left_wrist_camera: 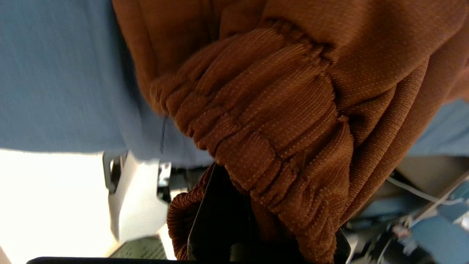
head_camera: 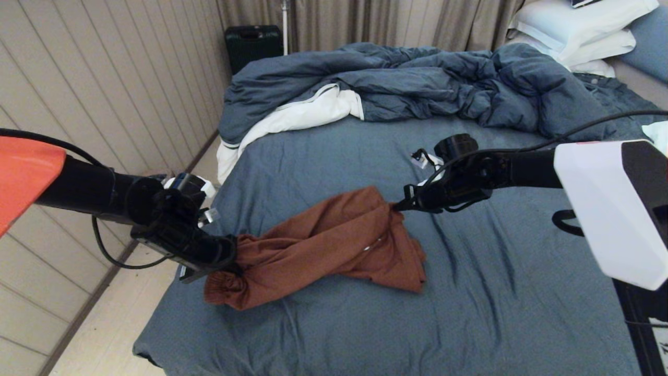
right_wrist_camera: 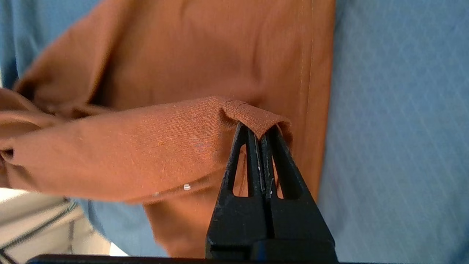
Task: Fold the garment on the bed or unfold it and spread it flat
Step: Fold the brown shorts
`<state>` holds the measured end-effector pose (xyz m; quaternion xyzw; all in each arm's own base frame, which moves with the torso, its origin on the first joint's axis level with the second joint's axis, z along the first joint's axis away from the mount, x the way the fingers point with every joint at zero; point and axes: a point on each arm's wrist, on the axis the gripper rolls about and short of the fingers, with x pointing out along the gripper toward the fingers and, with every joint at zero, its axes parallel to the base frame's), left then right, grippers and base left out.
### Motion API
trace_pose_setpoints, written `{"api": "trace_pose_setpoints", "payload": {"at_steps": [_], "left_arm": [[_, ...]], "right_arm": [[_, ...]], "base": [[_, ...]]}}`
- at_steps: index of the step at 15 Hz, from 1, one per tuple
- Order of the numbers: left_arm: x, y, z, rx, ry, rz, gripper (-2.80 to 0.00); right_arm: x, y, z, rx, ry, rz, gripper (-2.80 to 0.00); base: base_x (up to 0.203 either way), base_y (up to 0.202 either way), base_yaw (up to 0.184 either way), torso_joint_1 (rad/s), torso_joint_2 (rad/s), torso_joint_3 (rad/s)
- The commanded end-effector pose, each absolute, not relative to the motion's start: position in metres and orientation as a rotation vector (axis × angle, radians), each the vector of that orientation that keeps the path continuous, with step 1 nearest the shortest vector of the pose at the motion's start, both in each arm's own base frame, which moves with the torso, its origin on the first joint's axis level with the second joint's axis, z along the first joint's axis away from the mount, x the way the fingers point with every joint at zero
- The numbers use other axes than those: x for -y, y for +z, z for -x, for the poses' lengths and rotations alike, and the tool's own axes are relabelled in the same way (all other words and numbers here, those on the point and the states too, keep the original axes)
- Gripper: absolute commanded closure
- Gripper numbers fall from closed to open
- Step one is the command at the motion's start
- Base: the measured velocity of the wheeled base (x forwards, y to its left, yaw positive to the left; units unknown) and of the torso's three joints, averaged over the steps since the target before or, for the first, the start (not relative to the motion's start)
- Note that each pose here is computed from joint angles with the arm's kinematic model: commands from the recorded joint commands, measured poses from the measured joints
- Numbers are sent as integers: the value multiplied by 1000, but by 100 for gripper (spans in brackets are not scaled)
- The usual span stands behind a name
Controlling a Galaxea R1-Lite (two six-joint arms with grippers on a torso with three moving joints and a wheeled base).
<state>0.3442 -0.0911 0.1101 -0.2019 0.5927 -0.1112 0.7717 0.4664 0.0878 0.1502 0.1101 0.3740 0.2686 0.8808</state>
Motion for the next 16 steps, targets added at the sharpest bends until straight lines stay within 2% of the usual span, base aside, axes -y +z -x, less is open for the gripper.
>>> {"api": "trace_pose_setpoints", "payload": {"at_steps": [1, 5, 10, 11, 16], "left_arm": [[93, 101, -358, -1289, -234, 445, 0], [98, 114, -380, -1209, -261, 448, 0], [102, 109, -397, -1185, -272, 443, 0], [103, 108, -399, -1182, -273, 443, -280], [102, 115, -398, -1163, -276, 441, -280]], "right_arm": [[-89, 138, -472, -786, 554, -243, 0], [-89, 140, -472, -775, 536, -245, 0], [-90, 139, -474, -764, 541, -243, 0], [-91, 138, -476, -753, 544, -242, 0], [-96, 129, -480, -748, 552, -234, 0]], "base": [[0, 0, 0, 0, 0, 0], [0, 0, 0, 0, 0, 0], [0, 0, 0, 0, 0, 0], [0, 0, 0, 0, 0, 0], [0, 0, 0, 0, 0, 0]]}}
